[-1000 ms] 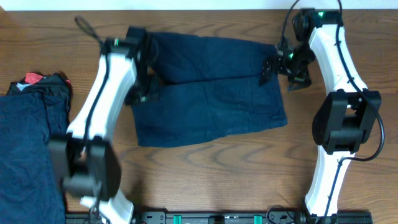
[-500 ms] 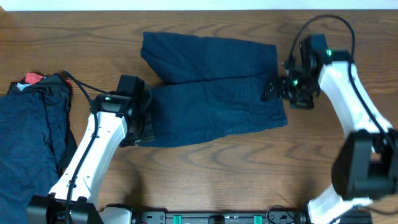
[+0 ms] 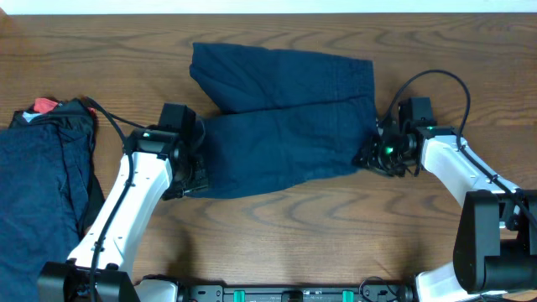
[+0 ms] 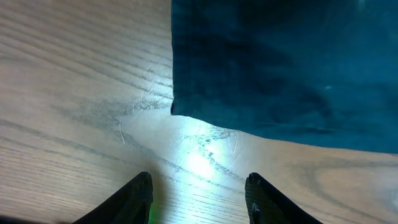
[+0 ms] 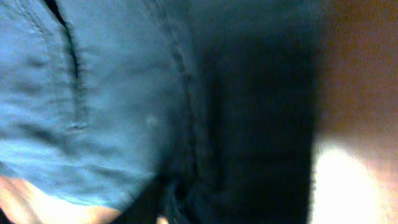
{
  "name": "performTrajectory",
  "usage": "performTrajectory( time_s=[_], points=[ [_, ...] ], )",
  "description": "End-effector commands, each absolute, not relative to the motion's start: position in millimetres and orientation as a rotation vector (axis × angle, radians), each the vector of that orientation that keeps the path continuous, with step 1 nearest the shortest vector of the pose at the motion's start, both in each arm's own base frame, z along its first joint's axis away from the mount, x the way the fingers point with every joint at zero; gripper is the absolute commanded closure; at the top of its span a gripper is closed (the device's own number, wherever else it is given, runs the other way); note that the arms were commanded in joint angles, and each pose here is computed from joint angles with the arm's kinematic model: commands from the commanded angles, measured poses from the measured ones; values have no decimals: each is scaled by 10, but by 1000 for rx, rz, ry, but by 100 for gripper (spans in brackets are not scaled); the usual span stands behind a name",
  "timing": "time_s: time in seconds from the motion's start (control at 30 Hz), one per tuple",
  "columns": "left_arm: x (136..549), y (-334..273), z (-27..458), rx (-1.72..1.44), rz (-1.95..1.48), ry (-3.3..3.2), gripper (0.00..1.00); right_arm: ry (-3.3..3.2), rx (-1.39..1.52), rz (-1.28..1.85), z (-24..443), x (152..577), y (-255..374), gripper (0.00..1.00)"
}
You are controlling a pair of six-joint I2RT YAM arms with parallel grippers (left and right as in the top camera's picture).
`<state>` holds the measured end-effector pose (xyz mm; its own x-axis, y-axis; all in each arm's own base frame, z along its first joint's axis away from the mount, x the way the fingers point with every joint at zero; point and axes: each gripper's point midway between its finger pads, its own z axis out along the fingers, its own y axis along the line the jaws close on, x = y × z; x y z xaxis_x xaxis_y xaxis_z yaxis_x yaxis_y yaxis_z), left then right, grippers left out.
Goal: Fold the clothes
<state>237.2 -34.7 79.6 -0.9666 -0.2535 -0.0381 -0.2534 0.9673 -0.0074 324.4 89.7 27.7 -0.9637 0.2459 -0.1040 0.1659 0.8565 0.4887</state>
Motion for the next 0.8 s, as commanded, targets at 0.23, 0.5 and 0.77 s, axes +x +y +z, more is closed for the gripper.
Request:
performTrajectory(
  time_s=[0.23, 0.5, 0.77],
  points=[
    [2304, -326, 730, -425, 6, 3092, 49, 2613, 297, 982, 830, 3745, 1168, 54],
    [2344, -332, 731, -423, -1, 3076, 49, 2487, 259, 926, 1116, 4091, 1119, 65],
    [2347, -332, 731, -423, -2, 3075, 49, 2385, 259, 940, 1285, 4283, 1174, 37]
  ],
)
